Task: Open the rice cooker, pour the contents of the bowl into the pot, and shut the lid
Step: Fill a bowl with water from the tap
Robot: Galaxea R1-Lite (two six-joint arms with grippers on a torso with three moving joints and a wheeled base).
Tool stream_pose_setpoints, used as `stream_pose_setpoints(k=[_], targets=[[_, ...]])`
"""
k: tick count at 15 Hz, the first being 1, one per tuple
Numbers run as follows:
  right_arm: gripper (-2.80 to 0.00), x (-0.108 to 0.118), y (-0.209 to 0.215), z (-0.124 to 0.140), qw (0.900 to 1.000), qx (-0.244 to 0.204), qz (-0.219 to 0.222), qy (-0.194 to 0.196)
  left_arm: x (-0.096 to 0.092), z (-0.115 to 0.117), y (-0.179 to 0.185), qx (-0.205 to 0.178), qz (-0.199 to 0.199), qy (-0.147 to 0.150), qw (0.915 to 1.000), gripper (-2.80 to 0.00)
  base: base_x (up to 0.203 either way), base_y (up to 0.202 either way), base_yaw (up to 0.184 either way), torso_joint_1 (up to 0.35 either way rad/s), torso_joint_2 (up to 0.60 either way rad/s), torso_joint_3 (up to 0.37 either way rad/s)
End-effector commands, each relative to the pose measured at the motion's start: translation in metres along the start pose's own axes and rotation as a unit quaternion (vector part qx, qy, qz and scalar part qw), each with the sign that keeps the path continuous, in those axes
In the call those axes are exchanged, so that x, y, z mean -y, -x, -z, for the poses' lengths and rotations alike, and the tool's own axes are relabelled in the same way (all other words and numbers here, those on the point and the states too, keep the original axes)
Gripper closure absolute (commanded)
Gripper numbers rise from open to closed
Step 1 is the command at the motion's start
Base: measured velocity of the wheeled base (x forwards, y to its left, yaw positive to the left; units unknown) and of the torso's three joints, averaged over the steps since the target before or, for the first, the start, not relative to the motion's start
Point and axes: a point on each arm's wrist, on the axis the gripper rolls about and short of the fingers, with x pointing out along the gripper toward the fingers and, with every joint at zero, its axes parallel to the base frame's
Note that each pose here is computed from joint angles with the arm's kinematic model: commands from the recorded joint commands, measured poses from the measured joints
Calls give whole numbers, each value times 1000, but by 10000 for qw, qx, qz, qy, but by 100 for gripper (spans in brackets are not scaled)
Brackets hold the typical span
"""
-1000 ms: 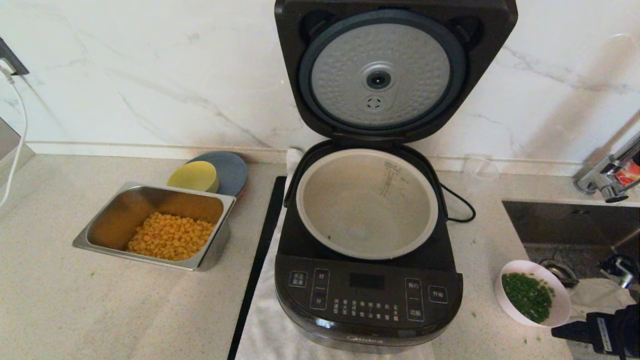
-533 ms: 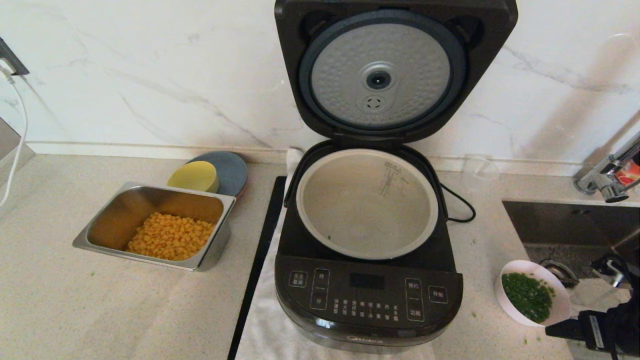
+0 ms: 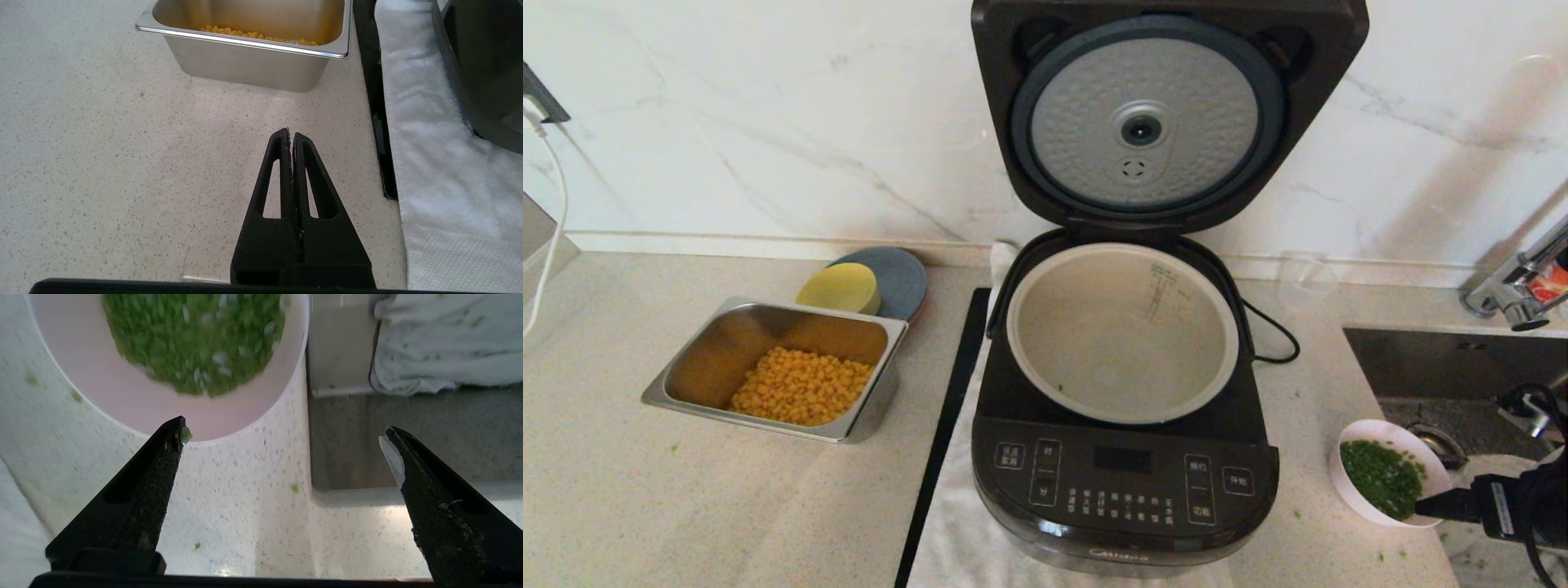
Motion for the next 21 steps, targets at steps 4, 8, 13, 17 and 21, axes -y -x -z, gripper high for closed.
stream_pose_setpoints(k=[4,8,13,17,21], targets=[[-280,8,-25,-21,9992,-176,16,-370,0,2,0,-32,0,2,10000,0,0,0,0,0,0,0],[-280,20,-40,-36,9982,-208,117,-543,0,2,0,-32,0,2,10000,0,0,0,0,0,0,0],[-280,24,-52,-42,9978,-289,123,-577,0,2,0,-32,0,2,10000,0,0,0,0,0,0,0],[-280,26,-61,-42,9976,-320,142,-596,0,2,0,-32,0,2,10000,0,0,0,0,0,0,0],[0,27,-64,-41,9974,-361,138,-602,0,2,0,-32,0,2,10000,0,0,0,0,0,0,0]])
